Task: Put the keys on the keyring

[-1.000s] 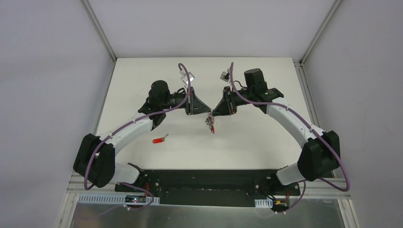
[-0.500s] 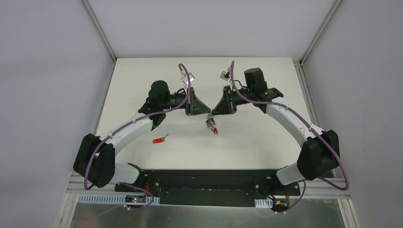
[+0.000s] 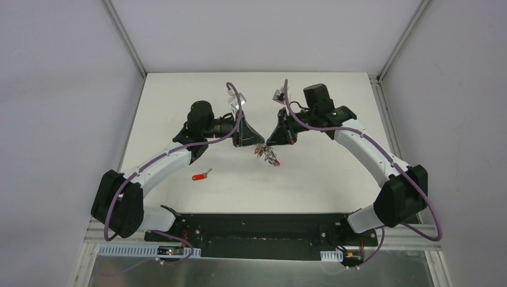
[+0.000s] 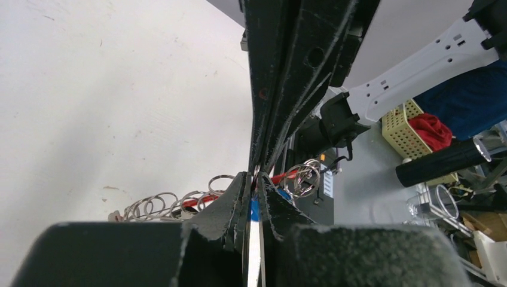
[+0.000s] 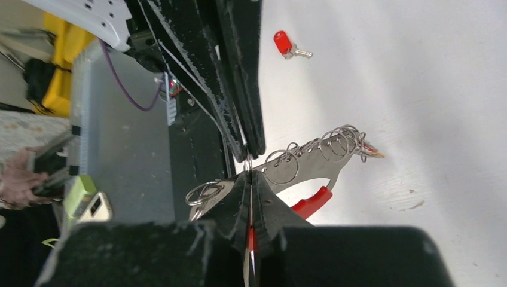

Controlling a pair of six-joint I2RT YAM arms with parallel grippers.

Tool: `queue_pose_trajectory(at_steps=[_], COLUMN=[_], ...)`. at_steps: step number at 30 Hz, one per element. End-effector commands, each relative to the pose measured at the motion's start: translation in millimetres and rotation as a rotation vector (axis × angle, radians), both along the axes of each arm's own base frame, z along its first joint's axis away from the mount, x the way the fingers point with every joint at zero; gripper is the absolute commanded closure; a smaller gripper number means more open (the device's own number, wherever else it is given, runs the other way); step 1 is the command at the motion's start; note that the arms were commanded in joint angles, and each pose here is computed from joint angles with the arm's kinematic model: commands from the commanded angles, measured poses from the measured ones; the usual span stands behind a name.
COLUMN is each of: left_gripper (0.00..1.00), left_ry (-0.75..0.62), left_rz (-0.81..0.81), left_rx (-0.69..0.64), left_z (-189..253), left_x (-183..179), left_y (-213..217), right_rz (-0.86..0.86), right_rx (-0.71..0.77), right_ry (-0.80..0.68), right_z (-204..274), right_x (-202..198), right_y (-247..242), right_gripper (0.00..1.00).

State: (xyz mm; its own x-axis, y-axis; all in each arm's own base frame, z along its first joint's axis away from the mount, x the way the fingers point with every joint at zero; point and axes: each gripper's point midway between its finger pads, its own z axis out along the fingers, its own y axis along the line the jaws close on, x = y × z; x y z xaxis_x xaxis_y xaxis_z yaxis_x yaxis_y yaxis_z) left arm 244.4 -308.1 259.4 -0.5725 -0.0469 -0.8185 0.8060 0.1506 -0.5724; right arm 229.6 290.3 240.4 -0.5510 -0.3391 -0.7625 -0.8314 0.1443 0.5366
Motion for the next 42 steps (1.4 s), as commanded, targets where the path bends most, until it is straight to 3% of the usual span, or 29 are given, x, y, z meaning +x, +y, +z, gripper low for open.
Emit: queue_pose_trajectory(at_steps=[1,3,8,22,32,39,42], left_gripper=[0.86,0.77,0.65,0.64,0.78,1.0,1.0], left_ry=[-0.137,-0.158,-0.181,-0.226,-0.218,-0.214,-0.208], left_rz=[-0.052,-0.062,-0.083,-0.181,-0.211,-0.218,-0.211], left_rx=[0.063,0.1,0.121,0.126,0.138,0.151,0.159], left_z=[10.3,10.0,5.8,-0.8,-8.3,-11.0,-9.8], left_x=[-8.4,-9.6,-13.9,-31.2,-36.2,-36.3,-35.3], left_y=[7.9,10.5,11.9,4.0,-2.7,-3.9,-3.6], right_rz=[0.054,0.08,0.102,0.148,0.165,0.165,0.161], right_rx=[-0.088,-0.137,-0.187,-0.178,-0.154,-0.149,-0.145], right_ry=[-0.164,-0.178,-0.214,-0.161,-0.132,-0.122,-0.114], right_z=[7.7,0.8,-0.7,-2.8,-3.1,-5.8,-5.8], right_x=[-7.8,-15.8,-20.5,-27.1,-29.7,-29.6,-30.4], right_y=[-2.0,-1.7,-0.1,10.9,15.4,16.5,17.0], right_gripper=[1.0,1.0,1.0,1.0,1.0,1.0,1.0])
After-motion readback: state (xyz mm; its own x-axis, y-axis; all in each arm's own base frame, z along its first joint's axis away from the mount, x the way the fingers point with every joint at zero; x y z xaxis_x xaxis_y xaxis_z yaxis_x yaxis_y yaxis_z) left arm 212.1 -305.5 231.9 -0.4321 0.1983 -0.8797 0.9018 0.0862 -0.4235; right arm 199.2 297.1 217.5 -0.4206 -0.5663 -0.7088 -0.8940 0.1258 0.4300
